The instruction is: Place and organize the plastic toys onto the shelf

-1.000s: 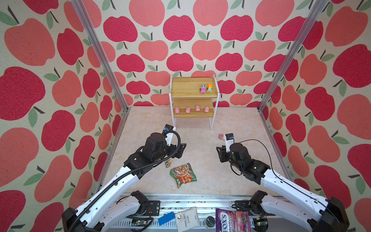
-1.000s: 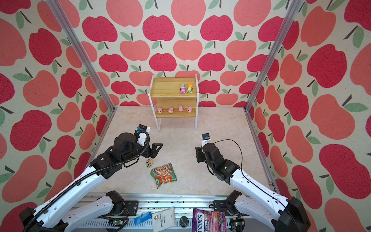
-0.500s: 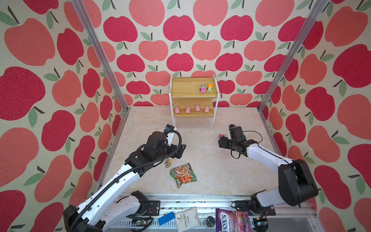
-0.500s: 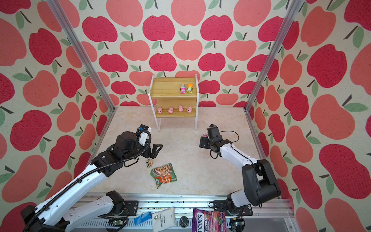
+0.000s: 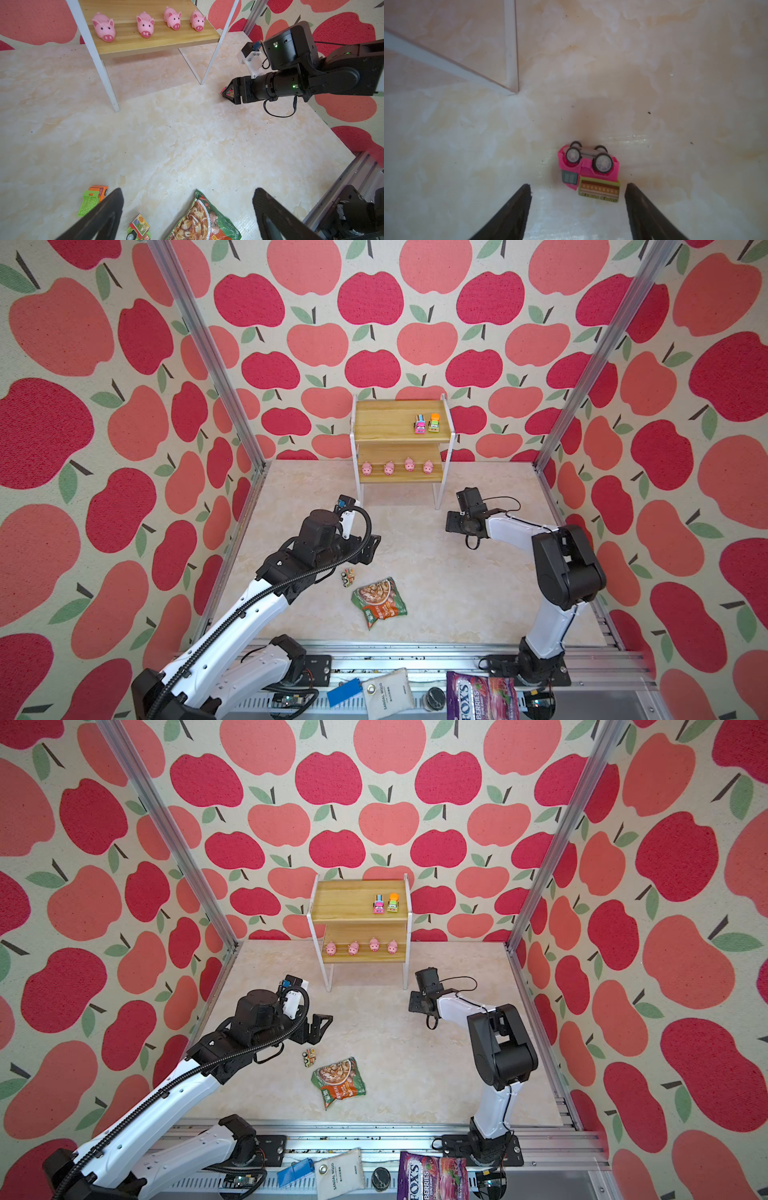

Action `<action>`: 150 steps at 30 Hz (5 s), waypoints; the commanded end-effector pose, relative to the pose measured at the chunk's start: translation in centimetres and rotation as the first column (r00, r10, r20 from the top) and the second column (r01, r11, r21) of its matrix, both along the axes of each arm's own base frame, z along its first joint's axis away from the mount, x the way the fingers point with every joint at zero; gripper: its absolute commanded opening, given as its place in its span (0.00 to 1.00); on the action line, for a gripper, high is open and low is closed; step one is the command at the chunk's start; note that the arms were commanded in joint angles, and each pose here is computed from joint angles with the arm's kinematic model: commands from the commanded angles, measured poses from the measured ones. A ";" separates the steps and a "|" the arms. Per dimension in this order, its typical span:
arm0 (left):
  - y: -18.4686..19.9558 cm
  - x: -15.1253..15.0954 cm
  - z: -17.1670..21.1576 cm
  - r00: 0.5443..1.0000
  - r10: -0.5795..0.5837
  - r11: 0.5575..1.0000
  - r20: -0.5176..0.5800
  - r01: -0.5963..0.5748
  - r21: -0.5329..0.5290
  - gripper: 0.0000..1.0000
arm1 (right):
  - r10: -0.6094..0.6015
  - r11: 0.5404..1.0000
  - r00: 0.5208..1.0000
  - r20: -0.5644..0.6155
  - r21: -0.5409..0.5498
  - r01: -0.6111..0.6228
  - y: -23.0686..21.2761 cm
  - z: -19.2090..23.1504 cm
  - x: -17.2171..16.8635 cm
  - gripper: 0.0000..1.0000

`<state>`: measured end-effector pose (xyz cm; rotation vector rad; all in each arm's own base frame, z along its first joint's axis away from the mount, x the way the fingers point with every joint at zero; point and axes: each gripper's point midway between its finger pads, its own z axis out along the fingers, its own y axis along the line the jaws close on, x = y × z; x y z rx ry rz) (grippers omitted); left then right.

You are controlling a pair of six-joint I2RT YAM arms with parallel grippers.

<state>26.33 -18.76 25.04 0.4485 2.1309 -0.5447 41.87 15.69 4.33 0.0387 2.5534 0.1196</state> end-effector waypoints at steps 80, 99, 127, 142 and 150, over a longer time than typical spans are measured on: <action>-1.2 -1.2 -1.3 0.985 -0.173 0.985 0.030 0.173 -0.018 0.99 | 0.408 0.913 0.880 -0.243 0.093 -0.398 3.8 7.6 -15.2 0.65; -16.2 -1.2 -8.0 0.598 -0.774 0.630 0.210 0.759 0.162 0.99 | 0.320 0.899 0.947 0.021 0.308 -0.310 0.3 7.7 -16.3 0.59; -20.7 3.0 -18.6 0.461 -0.881 0.472 0.105 0.844 0.256 0.71 | 0.309 0.892 0.941 0.136 0.302 -0.337 0.0 7.4 -16.1 0.55; -21.4 2.2 -21.1 0.428 -0.903 0.422 0.034 0.868 0.264 0.67 | 0.321 0.887 0.937 0.140 0.300 -0.349 0.1 6.9 -16.2 0.55; -22.0 2.3 -21.3 0.435 -0.900 0.424 0.020 0.867 0.263 0.59 | 0.319 0.889 0.937 0.145 0.298 -0.349 0.0 6.9 -16.2 0.55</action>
